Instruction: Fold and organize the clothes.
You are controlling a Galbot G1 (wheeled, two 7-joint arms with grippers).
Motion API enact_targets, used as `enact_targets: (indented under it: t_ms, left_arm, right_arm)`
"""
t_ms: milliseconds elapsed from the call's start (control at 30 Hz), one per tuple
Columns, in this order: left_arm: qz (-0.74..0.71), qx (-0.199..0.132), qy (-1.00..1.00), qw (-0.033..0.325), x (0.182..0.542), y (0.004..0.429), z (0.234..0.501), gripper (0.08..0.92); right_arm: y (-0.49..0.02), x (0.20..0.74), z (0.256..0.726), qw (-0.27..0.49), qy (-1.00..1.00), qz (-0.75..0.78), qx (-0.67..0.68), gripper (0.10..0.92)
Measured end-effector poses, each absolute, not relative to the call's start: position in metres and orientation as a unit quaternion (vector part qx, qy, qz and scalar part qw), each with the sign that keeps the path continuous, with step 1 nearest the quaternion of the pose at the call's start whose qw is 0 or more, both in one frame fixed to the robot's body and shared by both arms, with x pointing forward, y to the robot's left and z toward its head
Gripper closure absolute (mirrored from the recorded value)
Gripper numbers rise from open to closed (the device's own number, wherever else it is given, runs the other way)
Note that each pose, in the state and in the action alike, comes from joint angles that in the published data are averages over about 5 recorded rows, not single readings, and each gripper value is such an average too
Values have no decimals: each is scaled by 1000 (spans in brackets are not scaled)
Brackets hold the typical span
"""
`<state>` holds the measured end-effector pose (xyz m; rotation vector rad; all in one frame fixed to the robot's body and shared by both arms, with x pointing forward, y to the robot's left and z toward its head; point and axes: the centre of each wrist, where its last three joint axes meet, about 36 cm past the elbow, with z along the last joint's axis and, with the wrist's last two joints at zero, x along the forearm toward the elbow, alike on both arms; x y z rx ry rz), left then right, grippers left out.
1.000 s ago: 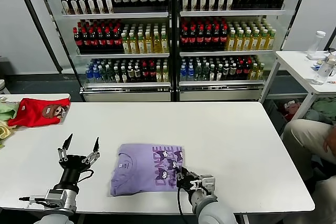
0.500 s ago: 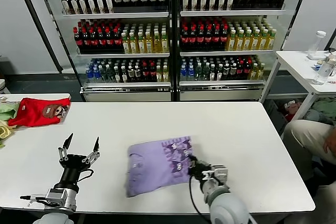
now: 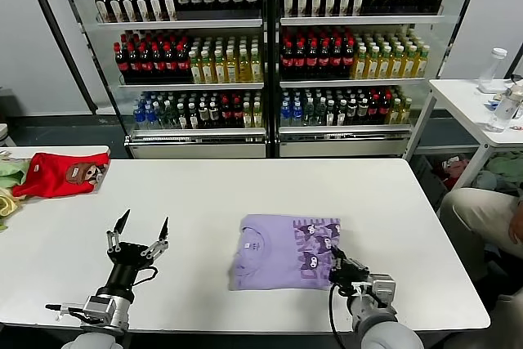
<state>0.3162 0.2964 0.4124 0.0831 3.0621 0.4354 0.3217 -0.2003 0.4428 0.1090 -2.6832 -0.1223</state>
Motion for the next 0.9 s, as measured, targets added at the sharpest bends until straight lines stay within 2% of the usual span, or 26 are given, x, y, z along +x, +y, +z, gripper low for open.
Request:
enact_targets:
  t_ms: [700, 800, 900]
  left_arm:
    - [136, 55, 987, 61, 326, 289, 416, 177]
    - [136, 66, 986, 66, 327, 290, 414, 177]
    - [132, 79, 985, 73, 328, 289, 414, 177]
  right_arm:
    - [-265, 320, 468, 83, -992, 94, 7, 269]
    - [-271, 323, 468, 71, -992, 107, 2, 215]
    - [-277, 325, 468, 63, -991, 117, -3, 202]
